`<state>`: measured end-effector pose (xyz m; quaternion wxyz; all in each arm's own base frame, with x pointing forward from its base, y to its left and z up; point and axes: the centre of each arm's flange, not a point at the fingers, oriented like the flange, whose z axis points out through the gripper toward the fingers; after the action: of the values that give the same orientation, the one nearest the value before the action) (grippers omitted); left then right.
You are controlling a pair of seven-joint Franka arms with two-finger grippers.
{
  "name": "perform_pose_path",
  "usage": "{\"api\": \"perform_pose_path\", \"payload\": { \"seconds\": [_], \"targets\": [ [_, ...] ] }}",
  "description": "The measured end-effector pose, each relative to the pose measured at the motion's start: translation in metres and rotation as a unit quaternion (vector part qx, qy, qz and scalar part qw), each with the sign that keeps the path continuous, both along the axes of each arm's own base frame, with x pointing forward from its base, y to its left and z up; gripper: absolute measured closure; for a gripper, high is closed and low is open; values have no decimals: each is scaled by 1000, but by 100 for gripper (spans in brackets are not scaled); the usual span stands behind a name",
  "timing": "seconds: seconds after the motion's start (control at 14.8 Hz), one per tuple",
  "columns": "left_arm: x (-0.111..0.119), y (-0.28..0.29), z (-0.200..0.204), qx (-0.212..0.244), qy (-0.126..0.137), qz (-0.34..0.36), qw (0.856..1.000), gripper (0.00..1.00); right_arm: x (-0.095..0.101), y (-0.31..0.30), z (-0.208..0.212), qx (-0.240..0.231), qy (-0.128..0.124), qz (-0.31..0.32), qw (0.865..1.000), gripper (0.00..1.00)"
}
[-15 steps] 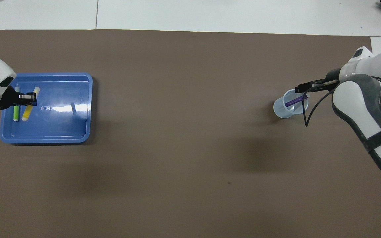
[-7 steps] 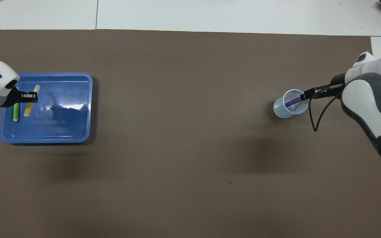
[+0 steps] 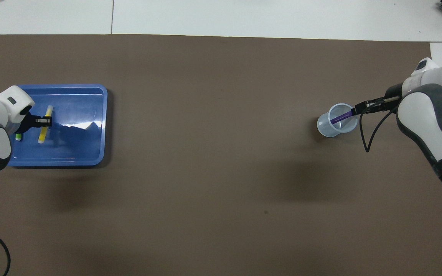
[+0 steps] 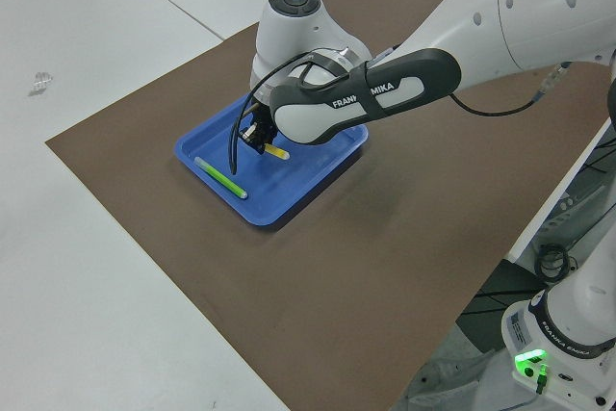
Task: Right arm passes pens to left for tray arrangement
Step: 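Lower the yellow pen into the blue tray and open the left gripper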
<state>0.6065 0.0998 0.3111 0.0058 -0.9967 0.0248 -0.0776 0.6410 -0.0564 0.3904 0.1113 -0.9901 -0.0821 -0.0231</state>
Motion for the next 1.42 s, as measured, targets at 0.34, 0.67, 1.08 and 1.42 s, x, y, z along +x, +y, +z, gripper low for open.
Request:
{"api": "perform_pose_path", "payload": {
  "seconds": [0.34,0.67,1.08,1.42],
  "targets": [
    [-1,3,-1,0,-1,1,1000,82,5,10,5,-4,-15,7,1000,48],
    [-2,3,-2,0,0,1,1000,56,5,14,3,-5,-16,10,1000,52],
    [4,3,15,-4,9,21,1000,18,5,13,-2,-16,-15,15,1000,55],
    [15,-26,63,-22,9,113,993,11,6,13,-3,-16,-17,14,1000,60]
  ]
}}
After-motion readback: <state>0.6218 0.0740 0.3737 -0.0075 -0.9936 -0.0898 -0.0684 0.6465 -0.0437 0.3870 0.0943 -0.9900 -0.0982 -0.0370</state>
